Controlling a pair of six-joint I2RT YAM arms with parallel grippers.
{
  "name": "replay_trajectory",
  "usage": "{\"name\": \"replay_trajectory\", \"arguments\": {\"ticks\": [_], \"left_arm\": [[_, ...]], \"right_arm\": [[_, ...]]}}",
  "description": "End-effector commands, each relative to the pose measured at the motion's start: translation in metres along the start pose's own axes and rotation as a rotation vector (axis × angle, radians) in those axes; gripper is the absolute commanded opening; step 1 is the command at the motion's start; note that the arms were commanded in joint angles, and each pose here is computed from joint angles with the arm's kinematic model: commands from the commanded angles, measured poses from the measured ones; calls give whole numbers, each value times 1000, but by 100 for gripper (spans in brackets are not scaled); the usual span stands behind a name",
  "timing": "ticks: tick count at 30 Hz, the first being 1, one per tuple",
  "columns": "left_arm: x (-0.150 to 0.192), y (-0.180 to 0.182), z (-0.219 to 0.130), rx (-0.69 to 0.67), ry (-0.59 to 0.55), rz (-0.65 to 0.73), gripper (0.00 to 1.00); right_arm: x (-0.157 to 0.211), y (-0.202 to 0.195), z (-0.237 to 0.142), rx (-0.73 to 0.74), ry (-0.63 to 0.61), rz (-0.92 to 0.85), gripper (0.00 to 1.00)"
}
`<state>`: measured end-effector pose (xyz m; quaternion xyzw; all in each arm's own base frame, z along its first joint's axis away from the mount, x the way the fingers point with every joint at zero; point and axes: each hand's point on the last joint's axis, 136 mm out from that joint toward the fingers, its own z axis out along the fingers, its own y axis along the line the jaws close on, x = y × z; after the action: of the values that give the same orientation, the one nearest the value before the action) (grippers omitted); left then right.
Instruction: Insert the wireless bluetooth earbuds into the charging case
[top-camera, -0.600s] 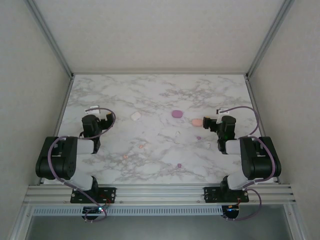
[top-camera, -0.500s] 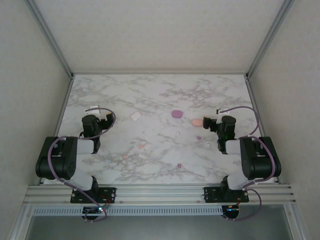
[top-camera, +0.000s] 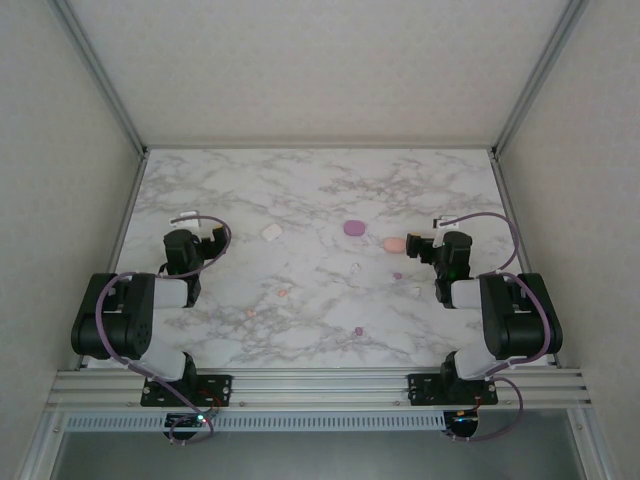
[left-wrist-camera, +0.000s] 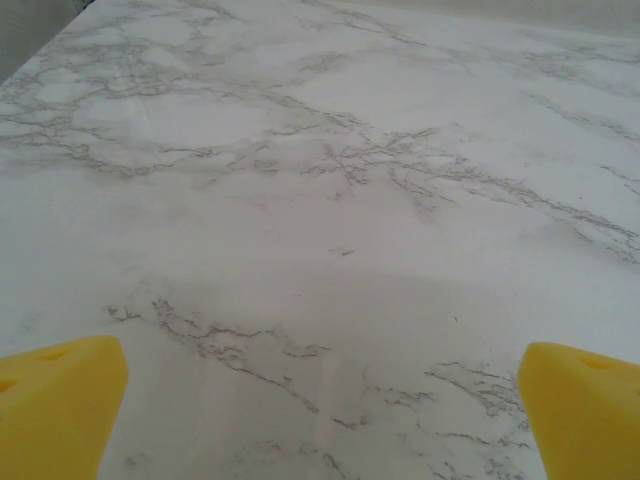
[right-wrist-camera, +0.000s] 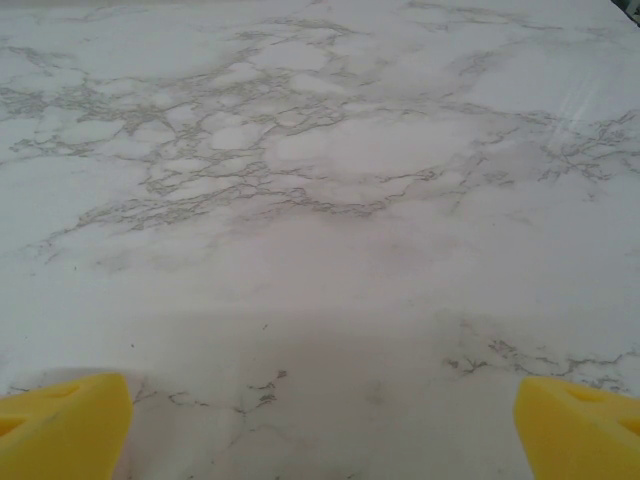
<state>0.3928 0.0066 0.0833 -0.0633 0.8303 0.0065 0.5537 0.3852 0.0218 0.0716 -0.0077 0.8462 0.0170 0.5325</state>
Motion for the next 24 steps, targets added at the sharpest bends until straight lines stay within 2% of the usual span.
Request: {"name": "replay_trajectory", "arguments": {"ticks": [1,8,10,13,18,21,24], "left_arm": [[-8,0,2,-8,-17,-10,100],[-10,-1,1,1,-18,-8,100],[-20,-2,-1,1,-3,-7,100],[-30,0,-9,-15,20,-22,100],[-50,11,-34,-56,-6,-115,100],[-67,10,-45,-47,-14,-187,100],[-84,19,-54,-90,-42,-310,100]], "right_arm": [[-14,-2,3,-1,-38,12,99],[-15,0,3,-14,-31,8,99],[-27,2,4,-22,-18,3,99],[-39,4,2,-28,106,23,98],[-46,18,-5,-99,235,86,97],[-49,35,-7,-192,315,125,97],[-56,54,-6,-302,384,172,92]]}}
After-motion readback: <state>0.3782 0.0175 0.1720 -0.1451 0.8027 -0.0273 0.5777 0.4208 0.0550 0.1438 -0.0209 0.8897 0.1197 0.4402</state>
